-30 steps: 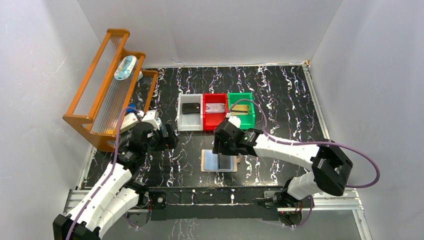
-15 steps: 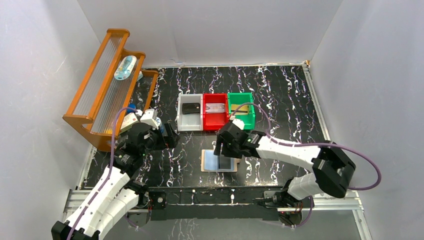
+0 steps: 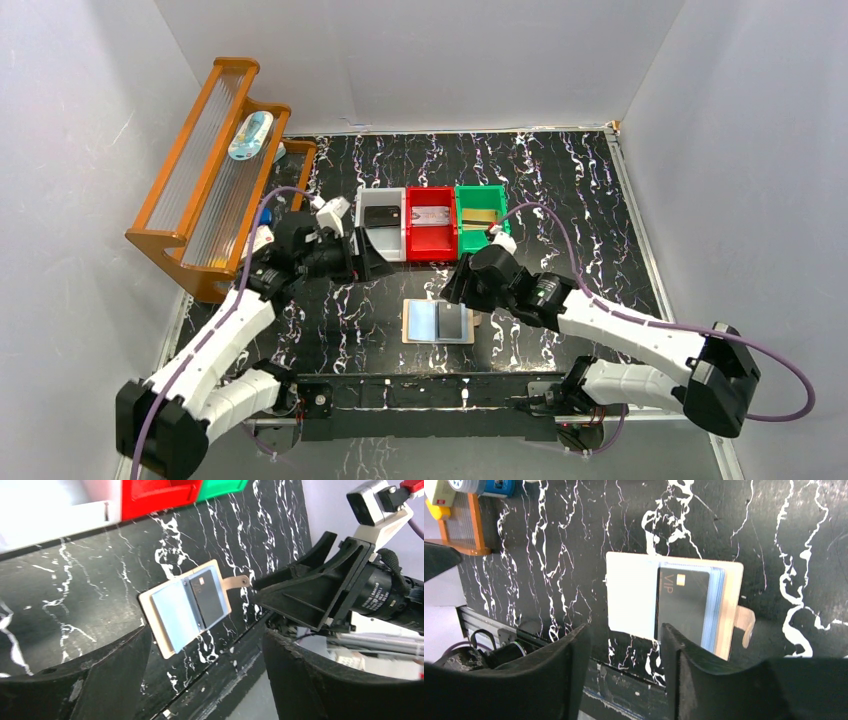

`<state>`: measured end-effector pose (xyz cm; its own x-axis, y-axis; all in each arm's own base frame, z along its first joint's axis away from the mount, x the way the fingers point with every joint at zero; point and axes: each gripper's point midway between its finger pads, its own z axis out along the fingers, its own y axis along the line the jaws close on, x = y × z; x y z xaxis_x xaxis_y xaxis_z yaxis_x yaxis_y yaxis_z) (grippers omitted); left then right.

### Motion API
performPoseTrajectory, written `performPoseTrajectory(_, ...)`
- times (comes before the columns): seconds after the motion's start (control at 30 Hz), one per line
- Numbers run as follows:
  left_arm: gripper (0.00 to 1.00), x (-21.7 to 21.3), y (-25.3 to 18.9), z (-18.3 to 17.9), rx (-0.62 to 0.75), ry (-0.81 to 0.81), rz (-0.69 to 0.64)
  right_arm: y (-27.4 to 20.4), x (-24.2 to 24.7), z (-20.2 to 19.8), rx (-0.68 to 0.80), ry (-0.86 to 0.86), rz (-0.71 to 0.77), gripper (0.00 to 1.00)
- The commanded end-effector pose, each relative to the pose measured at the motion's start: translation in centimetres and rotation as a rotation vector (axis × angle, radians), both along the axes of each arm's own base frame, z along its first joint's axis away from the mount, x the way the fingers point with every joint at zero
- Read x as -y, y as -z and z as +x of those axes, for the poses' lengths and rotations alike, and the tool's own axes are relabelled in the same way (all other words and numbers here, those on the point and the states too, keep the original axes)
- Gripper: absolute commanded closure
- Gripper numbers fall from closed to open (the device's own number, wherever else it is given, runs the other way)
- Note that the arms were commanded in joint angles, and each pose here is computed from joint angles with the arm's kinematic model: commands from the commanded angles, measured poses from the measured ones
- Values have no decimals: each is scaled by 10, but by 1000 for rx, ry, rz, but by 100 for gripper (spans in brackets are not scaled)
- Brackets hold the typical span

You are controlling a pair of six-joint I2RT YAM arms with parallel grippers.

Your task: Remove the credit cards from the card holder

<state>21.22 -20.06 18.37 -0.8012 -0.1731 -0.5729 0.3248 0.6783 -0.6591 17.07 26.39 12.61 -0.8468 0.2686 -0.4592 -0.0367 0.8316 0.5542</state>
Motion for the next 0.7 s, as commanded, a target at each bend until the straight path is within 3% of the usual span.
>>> performPoseTrajectory(0.0,25,35,-25,-8,-43,155,-131,3,-5,16,32,-2,33,44)
performPoseTrajectory(0.17,32,52,-7,-9,-76,147,-150,31,-16,14,-76,-87,54,54)
performPoseTrajectory(0.4,36,76,36,-25,-156,188,-131,63,-3,5,-148,-57,38,54)
performPoseTrajectory(0.67,38,90,53,-27,-170,195,-168,82,3,-7,-186,-68,59,54)
